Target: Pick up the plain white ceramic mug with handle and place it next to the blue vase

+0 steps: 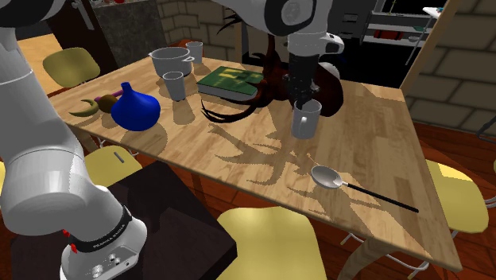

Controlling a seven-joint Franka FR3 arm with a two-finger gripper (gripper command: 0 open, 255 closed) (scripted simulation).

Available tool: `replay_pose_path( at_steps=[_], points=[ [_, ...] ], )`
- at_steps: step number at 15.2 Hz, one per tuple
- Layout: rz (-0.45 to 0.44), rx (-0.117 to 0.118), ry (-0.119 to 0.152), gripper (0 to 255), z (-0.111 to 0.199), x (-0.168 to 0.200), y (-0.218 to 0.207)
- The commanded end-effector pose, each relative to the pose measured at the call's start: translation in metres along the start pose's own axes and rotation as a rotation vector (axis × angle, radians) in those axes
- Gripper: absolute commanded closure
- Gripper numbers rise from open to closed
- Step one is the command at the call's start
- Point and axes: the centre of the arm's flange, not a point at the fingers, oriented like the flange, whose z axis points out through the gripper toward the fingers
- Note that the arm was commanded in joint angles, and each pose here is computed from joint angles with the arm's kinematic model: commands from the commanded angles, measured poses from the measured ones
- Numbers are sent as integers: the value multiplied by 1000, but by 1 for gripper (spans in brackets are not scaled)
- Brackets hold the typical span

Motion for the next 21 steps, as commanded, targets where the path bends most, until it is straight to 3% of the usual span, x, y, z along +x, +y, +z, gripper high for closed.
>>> replay_pose_path(
  at_steps=[1, 21],
  points=[
    [0, 0, 0, 255, -10, 2, 0],
    [0, 0, 0, 255, -116, 9, 1]
  ],
)
